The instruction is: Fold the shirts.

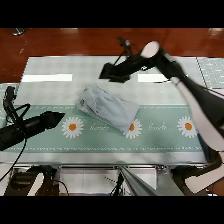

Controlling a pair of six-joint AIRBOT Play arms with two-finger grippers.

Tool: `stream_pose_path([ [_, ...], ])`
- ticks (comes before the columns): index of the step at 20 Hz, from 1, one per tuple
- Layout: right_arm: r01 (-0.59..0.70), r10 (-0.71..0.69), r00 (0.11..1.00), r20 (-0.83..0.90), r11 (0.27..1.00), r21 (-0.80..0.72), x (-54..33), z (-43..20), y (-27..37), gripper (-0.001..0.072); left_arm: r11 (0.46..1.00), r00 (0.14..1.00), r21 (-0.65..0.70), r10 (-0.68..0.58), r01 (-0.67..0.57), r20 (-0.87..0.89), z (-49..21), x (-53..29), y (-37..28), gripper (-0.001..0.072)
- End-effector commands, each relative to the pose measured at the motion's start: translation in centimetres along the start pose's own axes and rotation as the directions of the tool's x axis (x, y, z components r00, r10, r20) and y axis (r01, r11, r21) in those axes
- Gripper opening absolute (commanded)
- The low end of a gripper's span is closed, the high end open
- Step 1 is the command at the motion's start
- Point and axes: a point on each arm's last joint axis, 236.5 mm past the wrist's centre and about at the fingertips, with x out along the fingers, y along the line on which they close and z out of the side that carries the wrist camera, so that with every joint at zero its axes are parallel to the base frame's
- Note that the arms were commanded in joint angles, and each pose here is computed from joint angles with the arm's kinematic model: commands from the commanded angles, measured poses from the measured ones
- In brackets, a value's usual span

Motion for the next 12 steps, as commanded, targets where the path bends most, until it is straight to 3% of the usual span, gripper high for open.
stream_pose_path([
  [1,0.429,-0.427,0.901,-0.069,0.903,0.014,-13.3,-4.2,-10.5,0.0622,1.000,1.000,0.001,0.003,-0.003,0.003,0.1,0.0,0.1,0.0023],
  [3,0.581,-0.588,0.809,0.013,0.803,0.136,-17.8,-7.8,-15.1,0.0622,1.000,1.000,0.001,0.003,-0.003,0.003,0.1,0.0,0.1,0.0023],
  [5,0.534,-0.575,0.813,0.088,0.798,0.280,-16.3,-12.8,-17.2,0.0622,1.000,1.000,0.001,0.003,-0.003,0.003,0.1,0.0,0.1,0.0023],
  [6,0.471,-0.543,0.832,0.117,0.801,0.369,-14.4,-15.5,-17.7,0.0622,1.000,1.000,0.001,0.003,-0.003,0.003,0.1,0.0,0.1,0.0023],
  [9,0.108,-0.307,0.924,0.226,0.779,0.617,-7.4,-20.8,-16.2,0.0622,1.000,1.000,0.001,0.003,-0.003,0.003,0.1,0.0,0.1,0.0023],
  [12,-0.035,-0.138,0.966,0.218,0.769,0.638,-4.0,-21.9,-14.3,0.0621,1.000,1.000,0.001,0.003,-0.003,0.006,0.1,0.0,0.1,0.0023],
])
